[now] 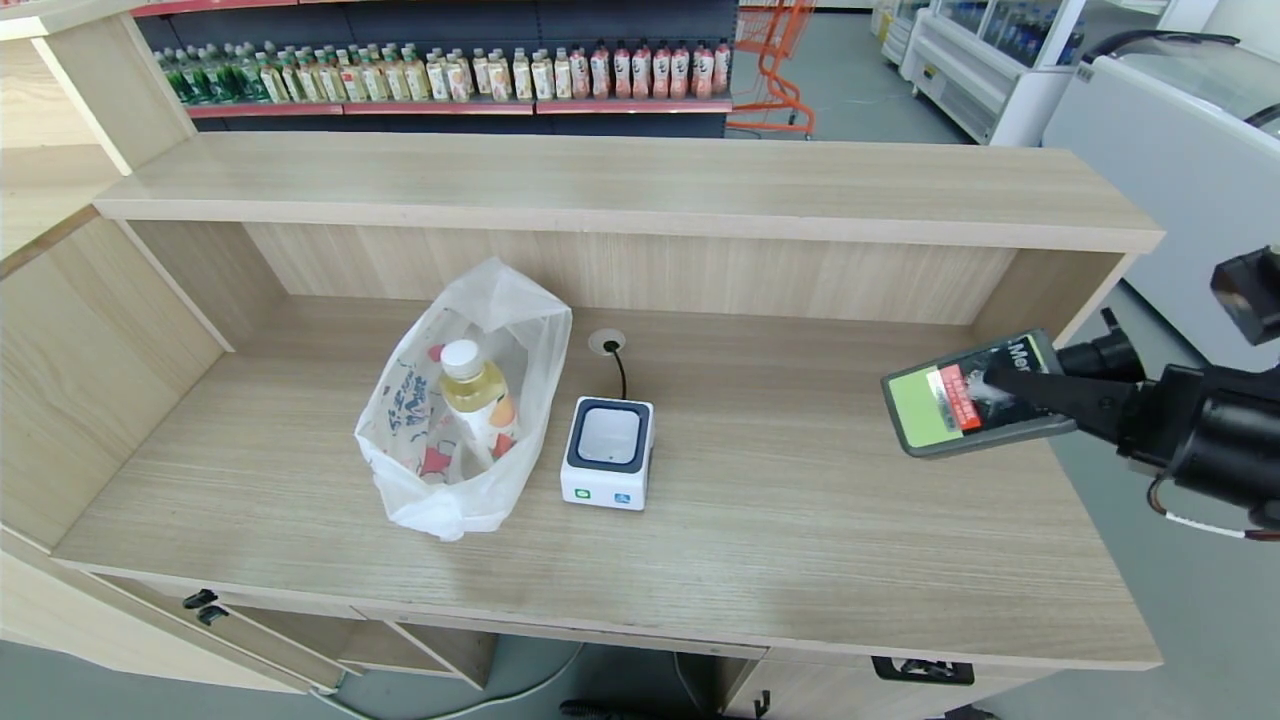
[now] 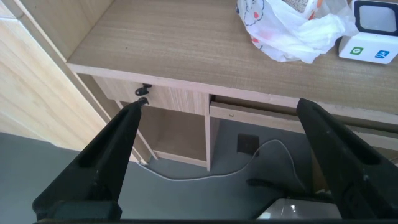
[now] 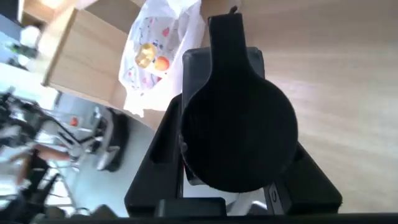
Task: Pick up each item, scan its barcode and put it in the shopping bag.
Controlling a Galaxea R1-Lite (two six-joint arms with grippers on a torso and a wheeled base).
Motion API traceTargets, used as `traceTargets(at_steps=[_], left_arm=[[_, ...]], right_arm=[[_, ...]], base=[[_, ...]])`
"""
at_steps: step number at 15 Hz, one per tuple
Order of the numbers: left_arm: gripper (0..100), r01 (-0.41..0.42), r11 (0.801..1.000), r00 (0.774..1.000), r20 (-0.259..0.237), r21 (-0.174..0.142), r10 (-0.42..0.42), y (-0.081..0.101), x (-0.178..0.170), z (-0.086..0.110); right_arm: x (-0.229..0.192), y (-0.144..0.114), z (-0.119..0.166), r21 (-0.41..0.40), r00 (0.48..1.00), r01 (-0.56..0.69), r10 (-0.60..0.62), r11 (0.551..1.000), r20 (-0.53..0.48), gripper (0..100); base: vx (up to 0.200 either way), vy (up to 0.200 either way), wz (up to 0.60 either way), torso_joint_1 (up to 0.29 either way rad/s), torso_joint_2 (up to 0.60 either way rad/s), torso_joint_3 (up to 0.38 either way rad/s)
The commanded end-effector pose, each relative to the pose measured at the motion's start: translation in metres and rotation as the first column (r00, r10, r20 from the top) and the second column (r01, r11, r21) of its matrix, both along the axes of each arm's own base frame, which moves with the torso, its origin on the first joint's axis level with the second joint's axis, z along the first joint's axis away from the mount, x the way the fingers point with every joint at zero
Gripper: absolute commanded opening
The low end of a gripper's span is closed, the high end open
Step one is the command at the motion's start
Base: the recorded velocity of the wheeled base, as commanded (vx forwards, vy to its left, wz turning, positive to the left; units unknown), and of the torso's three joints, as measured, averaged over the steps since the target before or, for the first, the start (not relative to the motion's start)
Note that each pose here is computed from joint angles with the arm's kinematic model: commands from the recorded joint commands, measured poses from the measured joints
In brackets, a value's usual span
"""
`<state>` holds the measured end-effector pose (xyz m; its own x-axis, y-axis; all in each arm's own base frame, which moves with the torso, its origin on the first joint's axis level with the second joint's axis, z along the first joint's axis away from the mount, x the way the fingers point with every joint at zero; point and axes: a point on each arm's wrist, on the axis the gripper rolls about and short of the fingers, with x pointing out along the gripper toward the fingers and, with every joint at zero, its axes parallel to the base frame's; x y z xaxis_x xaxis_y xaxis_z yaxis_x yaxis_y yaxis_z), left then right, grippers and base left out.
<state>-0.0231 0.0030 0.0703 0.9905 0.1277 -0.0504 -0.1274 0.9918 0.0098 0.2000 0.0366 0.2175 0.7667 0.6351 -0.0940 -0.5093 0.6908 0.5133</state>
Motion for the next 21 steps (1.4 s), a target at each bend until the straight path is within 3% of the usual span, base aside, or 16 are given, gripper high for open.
traceTargets(at_steps=[1,6,18,21], left_arm=[[100,-0.001,1.000,1.000,0.000,0.000,0.001,0.000,0.000,0.000],[100,-0.001,1.000,1.000,0.000,0.000,0.001,0.000,0.000,0.000],[100,-0.001,1.000,1.000,-0.001,0.000,0.001,0.000,0.000,0.000],[100,-0.001,1.000,1.000,0.002,-0.003,0.001,0.000,0.000,0.000]], right_arm=[[0.012,0.019,-0.011,0.051,0.993,-0.030,0.035,0.998,-0.116,0],[0.020,0.022,-0.018,0.053,0.981,-0.033,0.043,0.998,-0.191,0],[0.011,0.020,-0.017,0.050,0.976,-0.033,0.043,0.998,-0.212,0],[0.008,0.020,-0.015,0.050,0.977,-0.037,0.047,0.998,-0.209,0]], base=[[0.000,0.000,0.00,0.000,0.00,0.000],[0.000,0.000,0.00,0.000,0.00,0.000],[0.000,0.000,0.00,0.000,0.00,0.000],[0.000,0.200,0.00,0.002,0.00,0.004]])
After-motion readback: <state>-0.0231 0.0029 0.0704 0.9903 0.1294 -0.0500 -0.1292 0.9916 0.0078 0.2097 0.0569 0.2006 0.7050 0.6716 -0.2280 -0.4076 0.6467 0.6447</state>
